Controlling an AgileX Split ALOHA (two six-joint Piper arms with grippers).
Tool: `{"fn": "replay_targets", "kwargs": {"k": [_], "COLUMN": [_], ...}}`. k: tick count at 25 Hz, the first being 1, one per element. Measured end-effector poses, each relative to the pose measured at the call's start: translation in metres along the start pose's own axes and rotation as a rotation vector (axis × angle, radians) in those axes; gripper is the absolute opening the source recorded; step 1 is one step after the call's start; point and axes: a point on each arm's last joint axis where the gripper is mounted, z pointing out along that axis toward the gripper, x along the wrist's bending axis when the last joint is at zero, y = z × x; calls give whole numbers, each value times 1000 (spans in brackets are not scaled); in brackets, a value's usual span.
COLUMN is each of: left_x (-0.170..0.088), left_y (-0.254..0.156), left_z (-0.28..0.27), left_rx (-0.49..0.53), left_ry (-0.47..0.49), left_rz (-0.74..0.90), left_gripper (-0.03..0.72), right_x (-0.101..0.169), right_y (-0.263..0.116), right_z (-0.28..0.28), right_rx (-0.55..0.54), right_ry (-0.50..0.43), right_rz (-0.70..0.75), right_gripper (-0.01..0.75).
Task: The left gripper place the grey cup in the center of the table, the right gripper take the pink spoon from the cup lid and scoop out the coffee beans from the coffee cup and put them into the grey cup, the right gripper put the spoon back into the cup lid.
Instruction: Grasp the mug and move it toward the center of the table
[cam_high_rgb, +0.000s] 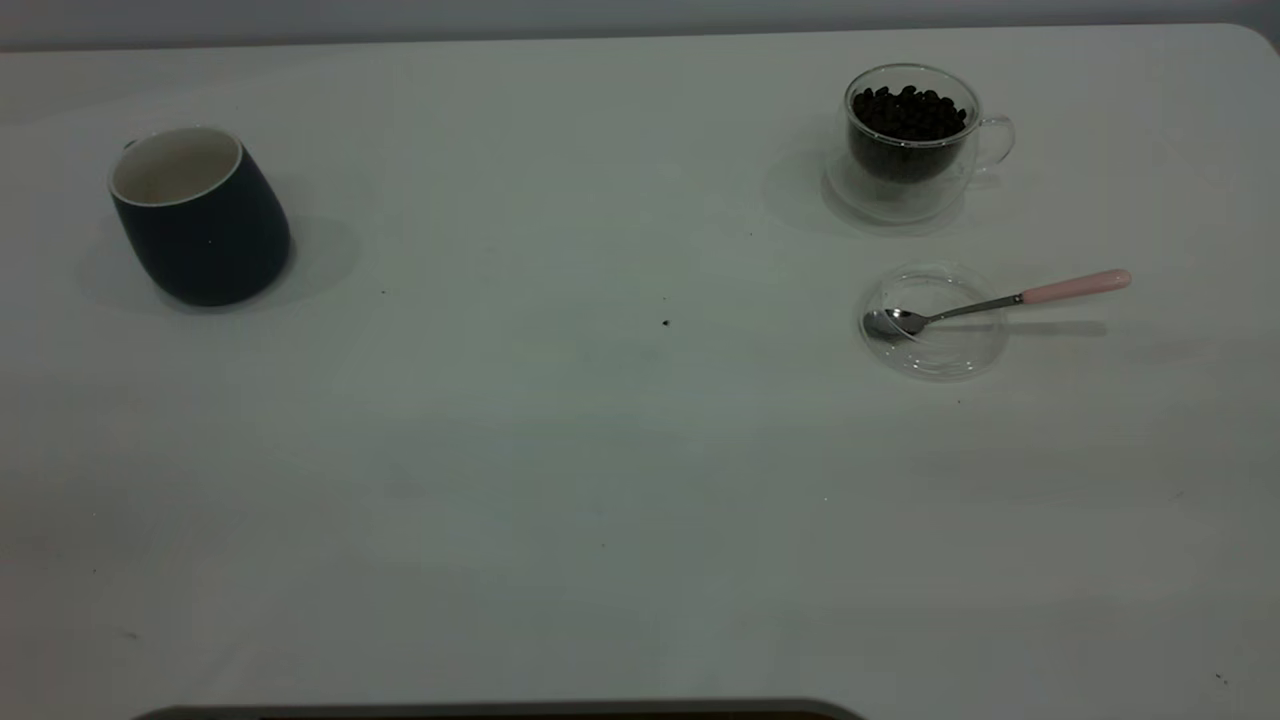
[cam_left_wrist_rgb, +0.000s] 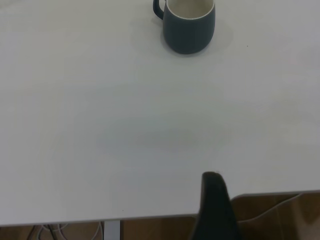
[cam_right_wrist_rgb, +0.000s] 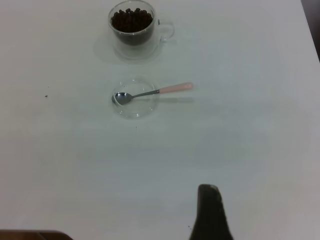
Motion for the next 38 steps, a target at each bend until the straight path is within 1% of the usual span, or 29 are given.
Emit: {"fn": "replay_targets", "kwargs": {"k": [17, 21, 23, 27, 29, 31, 34, 38], "left_x": [0, 0, 1, 5, 7, 9, 14, 23], "left_y": [0, 7, 21, 66, 90, 114, 142, 167], "left_z": [0, -1, 0, 22, 41, 60, 93, 142], "left_rx": [-1, 11, 30, 78, 110, 107, 131, 211], "left_ry": [1, 2, 13, 51, 75, 104, 160, 245], "left_rz": [2, -39, -59, -54, -87, -134, -149, -161], "left_gripper": [586, 586, 586, 586, 586, 586, 586, 586], "right_x": [0, 0, 0, 0, 0, 0, 0, 0], "right_y": [0, 0, 0, 0, 0, 0, 0, 0], "right_z": [0, 0, 0, 0, 0, 0, 0, 0], "right_rx": [0, 0, 0, 0, 0, 0, 0, 0], "right_ry": [0, 0, 0, 0, 0, 0, 0, 0], "right_rz": [0, 0, 0, 0, 0, 0, 0, 0], "right_gripper": [591, 591, 591, 591, 591, 591, 591, 591]}}
